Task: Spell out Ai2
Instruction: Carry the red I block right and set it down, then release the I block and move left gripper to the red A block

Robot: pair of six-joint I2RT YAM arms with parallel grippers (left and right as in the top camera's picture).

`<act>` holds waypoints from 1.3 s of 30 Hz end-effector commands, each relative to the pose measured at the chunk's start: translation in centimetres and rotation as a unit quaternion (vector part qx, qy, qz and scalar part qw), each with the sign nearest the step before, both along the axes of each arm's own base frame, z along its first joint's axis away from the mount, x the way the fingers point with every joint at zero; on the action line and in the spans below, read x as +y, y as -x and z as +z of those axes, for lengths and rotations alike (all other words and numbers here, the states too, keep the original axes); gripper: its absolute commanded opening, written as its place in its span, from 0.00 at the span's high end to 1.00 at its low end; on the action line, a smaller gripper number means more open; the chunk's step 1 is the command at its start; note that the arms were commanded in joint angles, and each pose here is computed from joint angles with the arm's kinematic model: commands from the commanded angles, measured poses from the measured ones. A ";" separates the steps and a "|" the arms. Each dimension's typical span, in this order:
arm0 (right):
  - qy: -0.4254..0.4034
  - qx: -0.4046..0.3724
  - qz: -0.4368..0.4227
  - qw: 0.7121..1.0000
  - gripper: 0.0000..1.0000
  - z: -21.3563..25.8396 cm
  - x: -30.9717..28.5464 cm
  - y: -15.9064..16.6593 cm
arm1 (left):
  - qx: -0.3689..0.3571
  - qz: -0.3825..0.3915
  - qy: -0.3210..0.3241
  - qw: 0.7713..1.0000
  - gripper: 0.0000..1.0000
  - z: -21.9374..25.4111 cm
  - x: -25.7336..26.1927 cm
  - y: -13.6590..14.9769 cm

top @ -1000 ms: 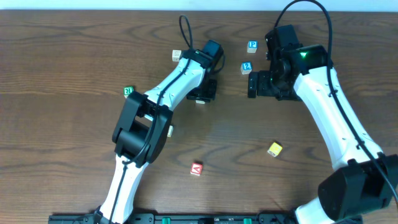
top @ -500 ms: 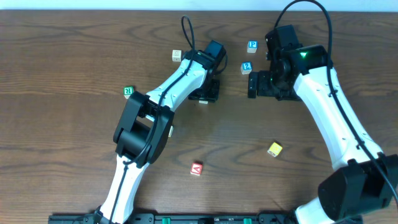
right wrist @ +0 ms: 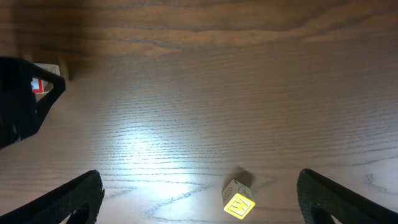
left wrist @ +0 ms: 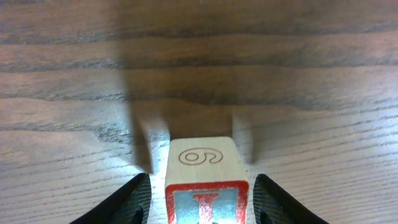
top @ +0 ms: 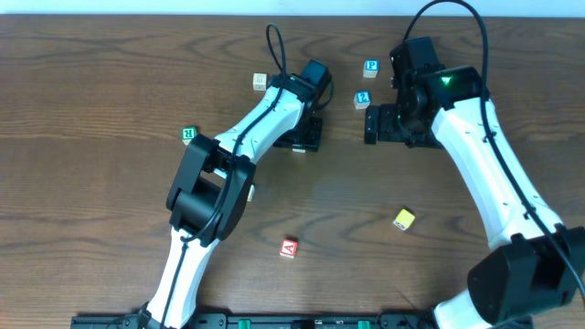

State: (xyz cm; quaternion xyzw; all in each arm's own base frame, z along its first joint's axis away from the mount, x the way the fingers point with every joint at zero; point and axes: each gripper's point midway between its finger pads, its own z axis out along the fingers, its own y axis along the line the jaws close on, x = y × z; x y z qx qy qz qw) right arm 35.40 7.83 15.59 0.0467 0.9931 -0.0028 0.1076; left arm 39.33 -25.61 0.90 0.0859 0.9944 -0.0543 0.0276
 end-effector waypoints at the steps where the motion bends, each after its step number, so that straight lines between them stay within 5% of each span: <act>1: 0.005 0.001 -0.004 1.000 0.01 0.0 -0.2 0.2 | -0.028 -0.010 0.004 1.000 0.44 2.9 0.5 -0.5; 6: 0.005 0.003 -0.004 1.000 0.01 0.0 -0.3 0.4 | -0.069 -0.045 0.014 0.997 0.33 7.9 0.9 -0.3; 13: 0.000 -0.018 -0.004 1.000 0.01 0.9 -0.2 0.0 | -0.195 -0.069 -0.004 0.978 0.02 20.5 4.6 1.5; 19: -0.004 -0.035 -0.004 0.999 0.01 2.4 -0.3 0.5 | -0.279 -0.105 0.007 0.955 0.05 29.8 8.3 6.9; 26: -0.019 -0.093 -0.004 0.995 0.01 6.9 -0.8 2.3 | -0.235 -0.073 -0.001 0.969 0.05 32.4 14.5 17.0; 31: -0.032 -0.141 -0.005 0.989 0.01 10.7 -1.4 4.7 | -0.322 -0.037 0.044 0.945 0.04 36.6 17.4 22.1; 39: -0.036 -0.156 -0.005 0.987 0.01 12.2 -1.9 6.7 | -0.327 0.013 0.072 0.942 0.05 32.7 21.4 28.0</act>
